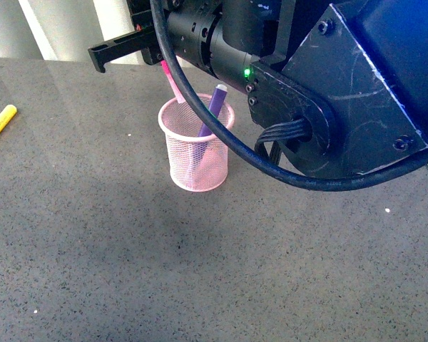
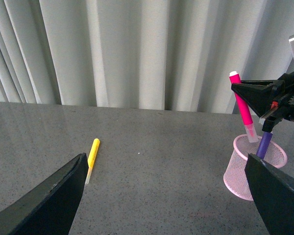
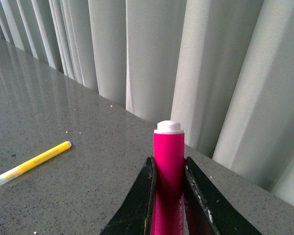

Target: Insert purple and pink pens into pink cup

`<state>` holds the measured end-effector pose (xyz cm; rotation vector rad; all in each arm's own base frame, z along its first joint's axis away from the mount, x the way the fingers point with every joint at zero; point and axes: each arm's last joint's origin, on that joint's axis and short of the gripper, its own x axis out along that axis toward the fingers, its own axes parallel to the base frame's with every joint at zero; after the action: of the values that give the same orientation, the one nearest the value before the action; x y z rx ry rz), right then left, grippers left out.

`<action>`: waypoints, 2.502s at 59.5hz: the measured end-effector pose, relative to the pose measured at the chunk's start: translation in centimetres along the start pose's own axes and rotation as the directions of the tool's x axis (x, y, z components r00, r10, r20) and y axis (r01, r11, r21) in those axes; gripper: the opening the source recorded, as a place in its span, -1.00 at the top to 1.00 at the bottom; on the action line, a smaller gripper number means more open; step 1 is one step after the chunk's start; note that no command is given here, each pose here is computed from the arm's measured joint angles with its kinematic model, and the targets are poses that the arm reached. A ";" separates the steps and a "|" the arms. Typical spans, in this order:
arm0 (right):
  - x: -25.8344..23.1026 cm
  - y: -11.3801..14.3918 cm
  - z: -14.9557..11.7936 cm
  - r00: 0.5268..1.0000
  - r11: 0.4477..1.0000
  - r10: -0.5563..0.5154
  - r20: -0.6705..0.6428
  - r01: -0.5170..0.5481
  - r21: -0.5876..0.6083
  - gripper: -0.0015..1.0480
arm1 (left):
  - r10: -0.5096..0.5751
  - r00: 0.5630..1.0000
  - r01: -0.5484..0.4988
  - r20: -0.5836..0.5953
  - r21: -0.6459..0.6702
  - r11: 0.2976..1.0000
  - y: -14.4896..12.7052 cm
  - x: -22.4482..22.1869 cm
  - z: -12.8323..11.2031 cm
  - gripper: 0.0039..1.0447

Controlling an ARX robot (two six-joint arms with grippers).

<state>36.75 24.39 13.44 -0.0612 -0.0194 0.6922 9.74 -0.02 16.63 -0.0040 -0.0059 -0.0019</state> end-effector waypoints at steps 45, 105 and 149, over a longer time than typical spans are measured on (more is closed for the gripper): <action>-0.6 -0.4 -1.4 0.999 0.999 -0.011 -0.039 0.013 0.034 0.33 | 0.000 1.000 0.000 0.000 0.000 1.000 0.0 0.0 0.0 -0.88; -9.2 -5.8 5.1 0.798 0.825 -0.457 -0.393 0.546 0.150 -0.87 | 0.000 1.000 0.000 0.000 0.000 1.000 0.0 0.0 0.0 -0.88; -27.1 -6.0 2.0 0.772 0.771 -0.633 -0.065 0.636 0.045 0.94 | 0.000 1.000 0.000 0.000 0.000 1.000 0.0 0.0 0.0 -0.88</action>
<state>19.60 2.58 15.92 -0.0046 0.0266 0.0034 9.74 -0.02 16.63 -0.0040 -0.0059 -0.0019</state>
